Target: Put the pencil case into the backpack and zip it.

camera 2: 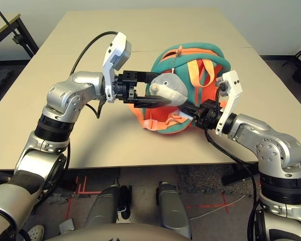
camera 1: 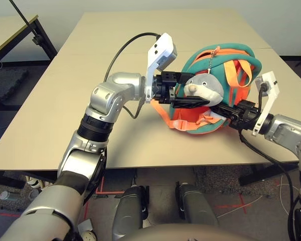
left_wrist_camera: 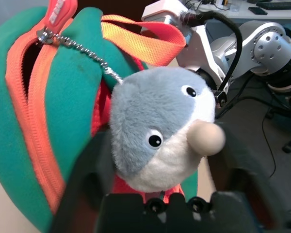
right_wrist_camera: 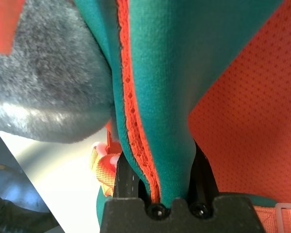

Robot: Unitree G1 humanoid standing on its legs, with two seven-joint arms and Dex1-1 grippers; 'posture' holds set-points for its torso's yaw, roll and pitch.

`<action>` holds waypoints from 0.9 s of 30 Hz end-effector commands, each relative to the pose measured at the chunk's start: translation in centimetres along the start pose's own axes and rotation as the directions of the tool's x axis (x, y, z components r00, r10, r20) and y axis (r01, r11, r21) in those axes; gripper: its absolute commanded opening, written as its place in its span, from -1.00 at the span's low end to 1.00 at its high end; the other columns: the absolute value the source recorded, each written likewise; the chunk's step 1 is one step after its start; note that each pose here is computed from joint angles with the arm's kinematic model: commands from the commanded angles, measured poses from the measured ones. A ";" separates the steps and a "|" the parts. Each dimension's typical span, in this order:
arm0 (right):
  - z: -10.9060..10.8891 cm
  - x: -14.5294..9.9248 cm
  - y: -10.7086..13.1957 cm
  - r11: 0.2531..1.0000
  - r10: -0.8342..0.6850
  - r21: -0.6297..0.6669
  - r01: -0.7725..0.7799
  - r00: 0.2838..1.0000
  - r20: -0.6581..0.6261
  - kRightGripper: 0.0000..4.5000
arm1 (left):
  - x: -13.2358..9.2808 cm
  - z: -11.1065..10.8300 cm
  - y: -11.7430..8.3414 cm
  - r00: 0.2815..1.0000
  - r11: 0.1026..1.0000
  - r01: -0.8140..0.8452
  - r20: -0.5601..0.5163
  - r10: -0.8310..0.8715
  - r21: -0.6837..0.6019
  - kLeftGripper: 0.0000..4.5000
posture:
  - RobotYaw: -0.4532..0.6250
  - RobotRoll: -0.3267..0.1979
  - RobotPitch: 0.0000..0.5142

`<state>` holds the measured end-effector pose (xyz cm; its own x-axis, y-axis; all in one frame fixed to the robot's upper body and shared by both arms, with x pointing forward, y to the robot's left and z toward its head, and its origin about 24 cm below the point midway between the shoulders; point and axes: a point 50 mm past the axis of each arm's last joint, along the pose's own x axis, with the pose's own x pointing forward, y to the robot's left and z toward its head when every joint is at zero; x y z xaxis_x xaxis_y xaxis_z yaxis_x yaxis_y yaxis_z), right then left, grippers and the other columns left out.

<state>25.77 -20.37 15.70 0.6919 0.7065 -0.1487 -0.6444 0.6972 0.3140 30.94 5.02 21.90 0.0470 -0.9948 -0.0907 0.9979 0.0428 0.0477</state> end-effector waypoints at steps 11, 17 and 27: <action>-1.0 0.4 0.1 1.000 0.007 0.024 -0.006 0.999 -0.032 -0.90 | 0.0 -0.5 -0.1 1.000 1.000 -0.004 -0.031 0.003 -0.030 0.27 | -0.54 0.25 -0.61; -1.0 0.5 0.1 1.000 0.006 0.026 -0.005 1.000 -0.030 -0.90 | -0.1 -0.6 0.0 0.999 0.999 -0.018 -0.038 0.017 -0.027 0.09 | -0.54 0.25 -0.62; -1.0 0.5 0.0 1.000 0.000 0.025 0.000 1.000 -0.029 -0.90 | 0.0 -0.5 -0.5 0.999 0.999 0.019 -0.035 -0.020 -0.028 1.00 | -0.55 0.25 -0.62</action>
<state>25.89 -20.16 15.43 0.6969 0.7033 -0.1402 -0.6404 0.6983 0.3197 30.80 5.10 21.71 0.0444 -0.9932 -0.1079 0.9988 0.0422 0.0230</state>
